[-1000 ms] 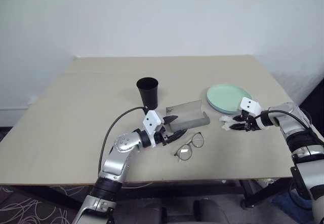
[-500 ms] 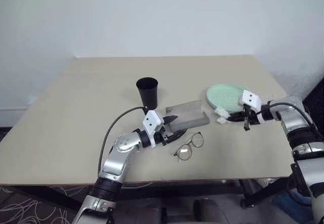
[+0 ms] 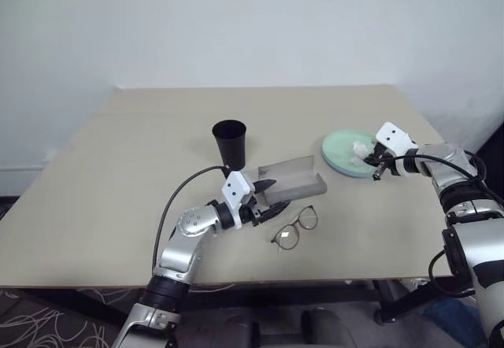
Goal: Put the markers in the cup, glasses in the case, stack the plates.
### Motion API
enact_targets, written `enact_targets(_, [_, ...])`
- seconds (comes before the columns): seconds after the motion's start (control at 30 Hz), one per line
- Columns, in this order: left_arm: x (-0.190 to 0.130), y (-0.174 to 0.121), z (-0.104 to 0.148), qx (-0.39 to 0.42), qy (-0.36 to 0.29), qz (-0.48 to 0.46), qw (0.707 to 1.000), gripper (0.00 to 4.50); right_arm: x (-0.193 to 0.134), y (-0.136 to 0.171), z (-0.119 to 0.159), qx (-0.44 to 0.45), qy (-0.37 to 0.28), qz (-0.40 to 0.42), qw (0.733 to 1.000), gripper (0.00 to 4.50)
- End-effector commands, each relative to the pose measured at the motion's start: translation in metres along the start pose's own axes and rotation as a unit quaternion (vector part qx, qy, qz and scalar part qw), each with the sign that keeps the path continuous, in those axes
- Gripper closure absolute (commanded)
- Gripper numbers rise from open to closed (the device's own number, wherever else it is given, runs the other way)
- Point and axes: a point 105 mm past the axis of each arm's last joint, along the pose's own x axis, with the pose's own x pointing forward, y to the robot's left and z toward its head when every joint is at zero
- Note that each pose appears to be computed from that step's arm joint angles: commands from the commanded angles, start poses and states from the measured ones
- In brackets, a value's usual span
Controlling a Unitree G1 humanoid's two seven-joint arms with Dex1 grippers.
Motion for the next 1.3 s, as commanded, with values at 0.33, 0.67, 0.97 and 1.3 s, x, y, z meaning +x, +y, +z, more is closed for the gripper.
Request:
enact_targets(0.33, [-0.001, 0.003, 0.013, 0.020, -0.016, 0.003, 1.000, 1.26, -0.004, -0.014, 0.017, -0.020, -0.019, -0.035, 0.999, 1.27])
enact_targets(0.67, [0.006, 0.009, 0.025, 0.001, -0.007, -0.011, 1.000, 1.26, -0.023, -0.002, 0.055, -0.024, -0.184, 0.033, 0.982, 1.27])
enact_targets(0.97, [0.010, 0.016, 0.028, -0.042, 0.082, -0.023, 0.996, 1.26, -0.035, 0.048, 0.035, -0.040, -0.192, 0.193, 0.961, 1.27])
enact_targets(1.3, [0.002, -0.006, 0.037, -0.068, 0.144, -0.127, 0.979, 1.26, -0.033, 0.072, 0.022, -0.046, -0.179, 0.240, 0.953, 1.27])
